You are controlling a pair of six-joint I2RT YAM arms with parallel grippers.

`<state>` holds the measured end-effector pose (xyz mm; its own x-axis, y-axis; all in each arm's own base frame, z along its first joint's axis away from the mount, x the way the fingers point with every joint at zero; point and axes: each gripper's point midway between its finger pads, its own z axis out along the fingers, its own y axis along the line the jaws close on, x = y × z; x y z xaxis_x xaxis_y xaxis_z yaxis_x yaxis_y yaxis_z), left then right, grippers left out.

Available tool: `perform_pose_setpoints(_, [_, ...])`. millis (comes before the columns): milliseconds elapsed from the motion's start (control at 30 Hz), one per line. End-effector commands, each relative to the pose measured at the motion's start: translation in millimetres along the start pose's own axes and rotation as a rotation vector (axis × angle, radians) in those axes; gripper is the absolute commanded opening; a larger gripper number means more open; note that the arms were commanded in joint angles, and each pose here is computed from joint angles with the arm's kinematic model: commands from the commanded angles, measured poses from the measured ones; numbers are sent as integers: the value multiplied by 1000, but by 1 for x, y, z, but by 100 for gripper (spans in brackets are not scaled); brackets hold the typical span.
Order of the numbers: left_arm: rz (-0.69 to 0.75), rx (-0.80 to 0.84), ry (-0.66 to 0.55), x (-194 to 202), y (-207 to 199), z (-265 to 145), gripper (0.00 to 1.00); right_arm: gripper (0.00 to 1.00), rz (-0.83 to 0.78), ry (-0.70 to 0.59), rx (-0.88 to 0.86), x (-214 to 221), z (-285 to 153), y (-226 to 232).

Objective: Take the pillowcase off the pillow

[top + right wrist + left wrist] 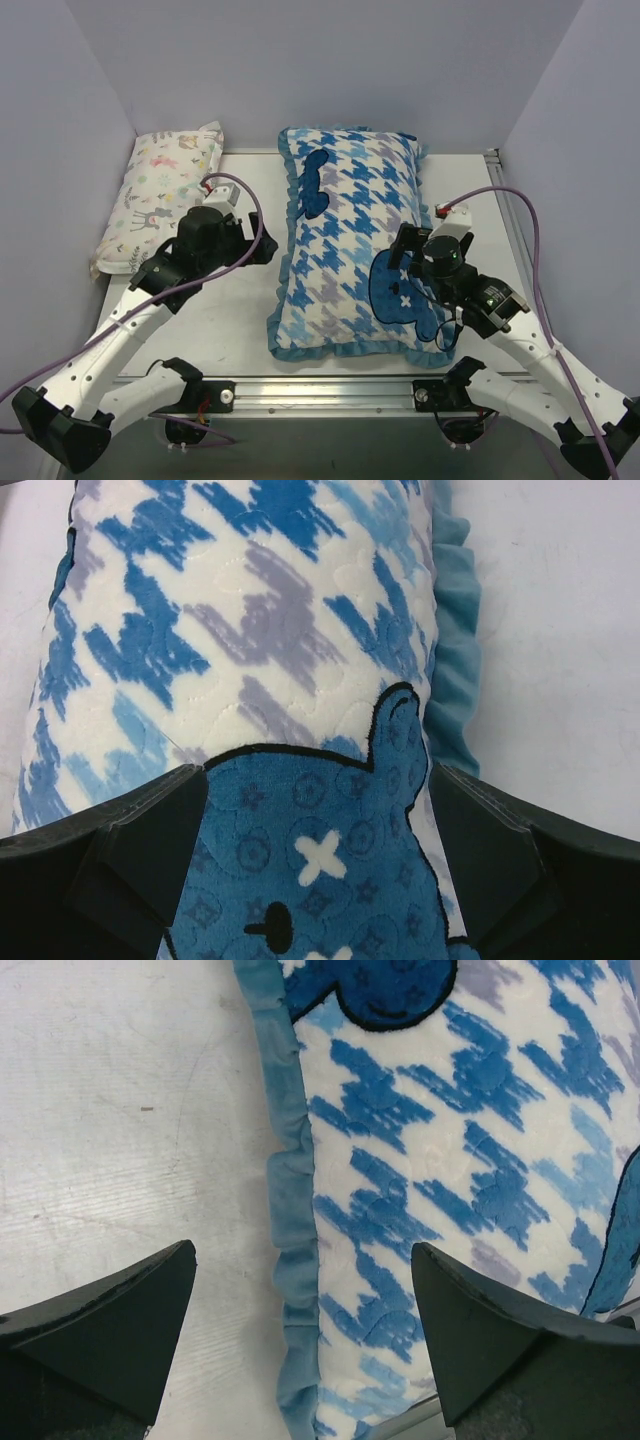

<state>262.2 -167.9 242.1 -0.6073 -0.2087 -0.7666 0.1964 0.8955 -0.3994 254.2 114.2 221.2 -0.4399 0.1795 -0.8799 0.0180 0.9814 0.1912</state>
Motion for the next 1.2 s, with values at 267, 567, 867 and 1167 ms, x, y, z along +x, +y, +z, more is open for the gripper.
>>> perform_pose_setpoints(267, [15,52,-88,-63,-14,46,97,100,-205,51,-25,-21,-1,34])
perform_pose_setpoints(567, [-93,313,-28,-82,-11,126,97,100,-520,103,91,-10,22,90])
perform_pose_setpoints(867, [-223,349,67,-32,22,222,98,100,-682,232,175,71,49,87])
perform_pose_setpoints(1167, [-422,532,51,-1,17,260,97,93,-653,286,211,98,52,63])
